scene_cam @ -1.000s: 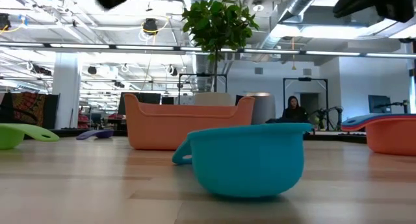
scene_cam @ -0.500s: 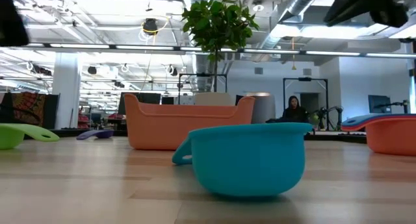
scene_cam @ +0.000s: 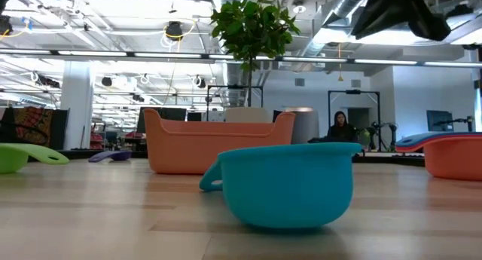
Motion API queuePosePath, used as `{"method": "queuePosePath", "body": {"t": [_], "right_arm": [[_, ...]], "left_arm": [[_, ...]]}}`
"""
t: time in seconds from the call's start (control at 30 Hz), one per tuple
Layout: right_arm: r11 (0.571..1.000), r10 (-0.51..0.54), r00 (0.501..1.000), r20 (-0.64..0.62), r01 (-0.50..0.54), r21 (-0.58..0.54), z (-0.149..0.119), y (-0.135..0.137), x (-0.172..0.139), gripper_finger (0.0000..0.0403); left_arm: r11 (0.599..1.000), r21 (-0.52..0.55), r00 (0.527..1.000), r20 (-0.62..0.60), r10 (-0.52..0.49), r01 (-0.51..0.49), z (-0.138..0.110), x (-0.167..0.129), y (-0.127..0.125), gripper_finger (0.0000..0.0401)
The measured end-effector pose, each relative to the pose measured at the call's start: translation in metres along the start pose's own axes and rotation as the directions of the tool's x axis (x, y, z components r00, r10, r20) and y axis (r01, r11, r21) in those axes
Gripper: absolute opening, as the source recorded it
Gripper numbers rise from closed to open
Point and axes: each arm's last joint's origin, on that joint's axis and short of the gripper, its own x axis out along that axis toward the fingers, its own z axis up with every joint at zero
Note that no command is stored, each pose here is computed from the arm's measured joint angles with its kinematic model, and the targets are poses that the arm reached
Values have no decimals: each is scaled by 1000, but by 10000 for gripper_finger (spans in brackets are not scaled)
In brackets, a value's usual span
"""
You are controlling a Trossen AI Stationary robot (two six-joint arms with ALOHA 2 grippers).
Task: Nest measuring cups in basket
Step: Stack the yellow measuring cup on top of the blue measuring cup
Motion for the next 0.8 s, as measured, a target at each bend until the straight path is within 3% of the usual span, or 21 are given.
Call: {"method": "queuePosePath", "body": {"t": [0.3,0.43,0.6,0.8], "right_arm": [[1000,-18,998,-65,17,-22,-8,8,24,58],[999,18,998,-63,-20,-33,-5,12,26,58],[999,23,998,-58,-25,-38,-2,12,26,58],[998,27,996,-86,-32,-58,4,11,31,58]], "left_arm": [[998,61,999,33,7,-9,-4,10,-1,227],[993,118,1000,-11,6,-4,-12,29,-8,230],[981,173,992,-80,97,-82,-16,45,-6,231],[965,254,987,-123,101,-67,-21,58,-8,214]]}}
